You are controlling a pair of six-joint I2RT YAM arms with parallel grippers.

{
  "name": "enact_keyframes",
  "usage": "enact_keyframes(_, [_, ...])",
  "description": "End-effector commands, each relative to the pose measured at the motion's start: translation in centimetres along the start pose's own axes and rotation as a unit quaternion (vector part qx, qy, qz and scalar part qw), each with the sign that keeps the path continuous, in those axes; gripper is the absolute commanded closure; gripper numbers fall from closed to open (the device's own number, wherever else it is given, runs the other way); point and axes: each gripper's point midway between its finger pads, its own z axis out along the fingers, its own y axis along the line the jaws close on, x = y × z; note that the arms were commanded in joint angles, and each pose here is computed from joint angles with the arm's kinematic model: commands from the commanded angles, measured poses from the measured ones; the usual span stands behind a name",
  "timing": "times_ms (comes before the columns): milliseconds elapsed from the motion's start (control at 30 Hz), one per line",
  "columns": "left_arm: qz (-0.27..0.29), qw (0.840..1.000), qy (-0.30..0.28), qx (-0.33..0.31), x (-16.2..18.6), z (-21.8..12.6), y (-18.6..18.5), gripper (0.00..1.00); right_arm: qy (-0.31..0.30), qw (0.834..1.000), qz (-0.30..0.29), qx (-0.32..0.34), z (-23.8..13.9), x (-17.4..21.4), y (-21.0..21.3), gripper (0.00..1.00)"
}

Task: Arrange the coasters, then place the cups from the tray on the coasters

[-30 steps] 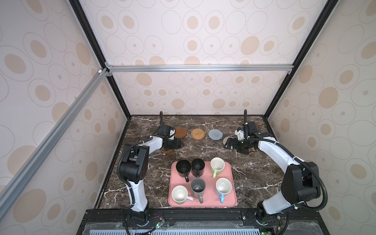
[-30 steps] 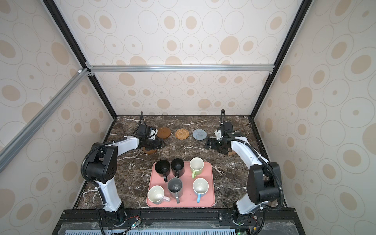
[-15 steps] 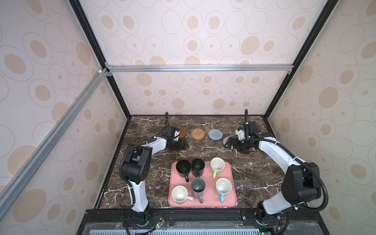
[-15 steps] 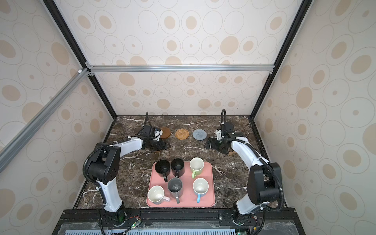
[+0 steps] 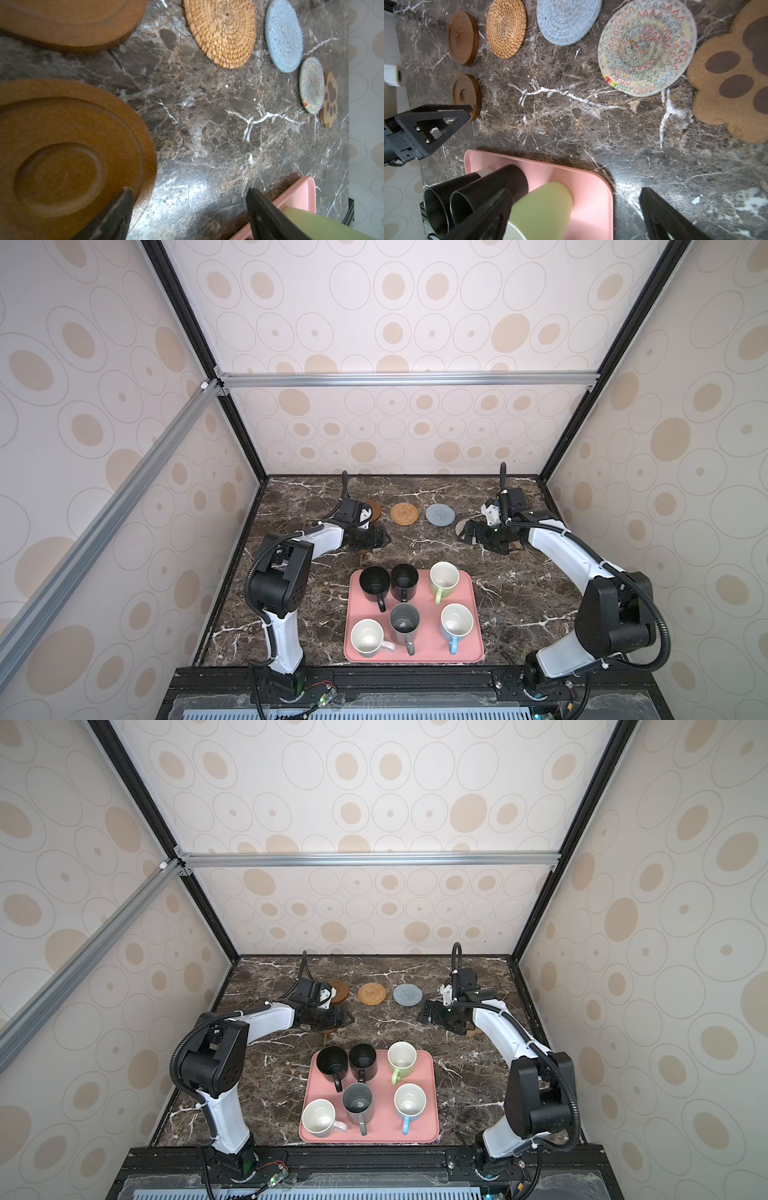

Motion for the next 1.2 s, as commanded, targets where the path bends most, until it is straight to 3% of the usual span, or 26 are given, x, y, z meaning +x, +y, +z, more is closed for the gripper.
enact_keyframes(0, [-0.001, 1.0, -0.001, 0.021, 0.1, -0.5, -1.7, 0.14, -0.009, 1.0, 0.004, 0.0, -0.5, -0.3, -0.2, 0.0])
enact_keyframes(367, [0.005, 1.0, -0.014, 0.007, -1.0, -1.2, -2.0, 0.12, -0.012, 1.0, 0.003, 0.001, -0.6, -0.7, -0.1, 0.0])
enact_keyframes(667, [0.013, 0.994, -0.106, -0.006, -6.0, -6.3, -3.0, 0.1, -0.017, 1.0, -0.001, 0.015, -0.7, -2.3, -0.6, 0.0])
enact_keyframes(1167, [-0.035, 0.986, -0.158, -0.037, -6.8, -9.1, 1.6, 0.1, 0.005, 0.999, 0.004, 0.034, 3.8, -5.5, -2.6, 0.0])
